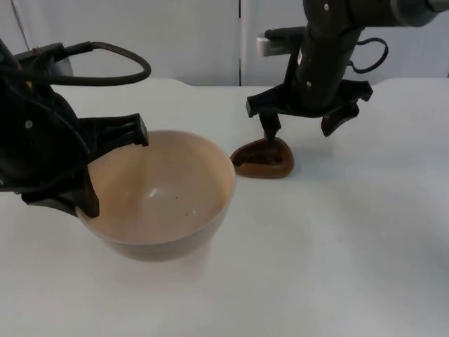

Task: Pick up the bowl with the left hand and pour the coffee beans from the cup into the bowl with the right hand.

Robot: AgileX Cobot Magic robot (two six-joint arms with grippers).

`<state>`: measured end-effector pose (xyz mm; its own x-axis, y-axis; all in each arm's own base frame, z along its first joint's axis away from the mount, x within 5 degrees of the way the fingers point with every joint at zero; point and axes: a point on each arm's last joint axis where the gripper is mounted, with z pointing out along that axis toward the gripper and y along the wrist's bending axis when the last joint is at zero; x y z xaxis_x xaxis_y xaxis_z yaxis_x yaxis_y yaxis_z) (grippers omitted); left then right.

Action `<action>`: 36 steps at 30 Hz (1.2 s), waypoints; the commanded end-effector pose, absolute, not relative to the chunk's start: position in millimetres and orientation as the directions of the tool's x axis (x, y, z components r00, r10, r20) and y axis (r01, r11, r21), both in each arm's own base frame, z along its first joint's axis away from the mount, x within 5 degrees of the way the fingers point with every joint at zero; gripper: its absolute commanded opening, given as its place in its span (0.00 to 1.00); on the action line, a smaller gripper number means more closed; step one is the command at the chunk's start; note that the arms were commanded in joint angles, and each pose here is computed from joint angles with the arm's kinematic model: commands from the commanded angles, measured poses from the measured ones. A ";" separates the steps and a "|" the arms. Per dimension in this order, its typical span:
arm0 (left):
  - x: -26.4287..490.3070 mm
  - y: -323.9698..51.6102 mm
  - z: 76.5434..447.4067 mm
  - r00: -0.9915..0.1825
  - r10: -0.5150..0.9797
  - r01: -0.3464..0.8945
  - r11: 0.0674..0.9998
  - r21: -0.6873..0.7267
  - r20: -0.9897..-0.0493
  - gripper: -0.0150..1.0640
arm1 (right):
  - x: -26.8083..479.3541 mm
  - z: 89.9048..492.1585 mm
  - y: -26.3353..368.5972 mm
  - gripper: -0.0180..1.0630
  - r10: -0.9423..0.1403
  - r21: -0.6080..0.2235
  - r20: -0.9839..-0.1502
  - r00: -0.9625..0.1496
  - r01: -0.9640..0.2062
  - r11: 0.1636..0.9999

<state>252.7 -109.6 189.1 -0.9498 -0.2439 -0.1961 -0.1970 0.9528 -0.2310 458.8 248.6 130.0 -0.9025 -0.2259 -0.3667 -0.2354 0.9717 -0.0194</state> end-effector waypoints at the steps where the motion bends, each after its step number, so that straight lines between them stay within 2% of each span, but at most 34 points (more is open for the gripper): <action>1: 252.7 -109.7 190.5 -0.946 -0.255 -0.204 0.948 -0.245 -0.199 0.01 | 459.3 128.2 251.4 0.76 -0.219 -0.015 -0.376 -0.900 -0.230 0.973; 6: 252.6 -109.8 190.5 -0.946 -0.257 -0.205 0.947 -0.246 -0.199 0.01 | 460.4 125.9 252.2 0.75 -0.219 -0.012 -0.385 -0.897 -0.233 0.972; 9: 252.6 -109.8 190.5 -0.946 -0.257 -0.205 0.947 -0.246 -0.199 0.01 | 461.1 122.5 251.4 0.64 -0.216 -0.012 -0.381 -0.899 -0.229 0.973; 12: 252.6 -109.8 190.5 -0.946 -0.257 -0.205 0.947 -0.246 -0.199 0.01 | 460.5 118.3 251.2 0.59 -0.217 -0.014 -0.368 -0.904 -0.227 0.974; 19: 252.6 -109.8 190.5 -0.946 -0.257 -0.205 0.947 -0.246 -0.199 0.01 | 460.2 102.2 251.4 0.59 -0.219 -0.018 -0.341 -0.914 -0.227 0.974; 30: 252.6 -109.8 190.5 -0.946 -0.257 -0.205 0.947 -0.246 -0.199 0.01 | 461.1 100.6 251.7 0.58 -0.229 -0.022 -0.350 -0.908 -0.237 0.971; 33: 252.8 -109.9 190.6 -0.945 -0.257 -0.205 0.947 -0.247 -0.200 0.01 | 461.1 100.6 251.7 0.56 -0.230 -0.022 -0.350 -0.908 -0.237 0.971; 36: 253.0 -109.9 190.6 -0.945 -0.257 -0.205 0.947 -0.248 -0.202 0.01 | 461.2 100.6 251.6 0.47 -0.235 -0.025 -0.350 -0.907 -0.241 0.970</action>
<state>252.8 -109.8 189.1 -0.9492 -0.2459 -0.1966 -0.1982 0.9519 -0.2335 460.3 249.7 97.1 -0.9156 -0.2235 -0.3342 -0.2289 0.9732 -0.0238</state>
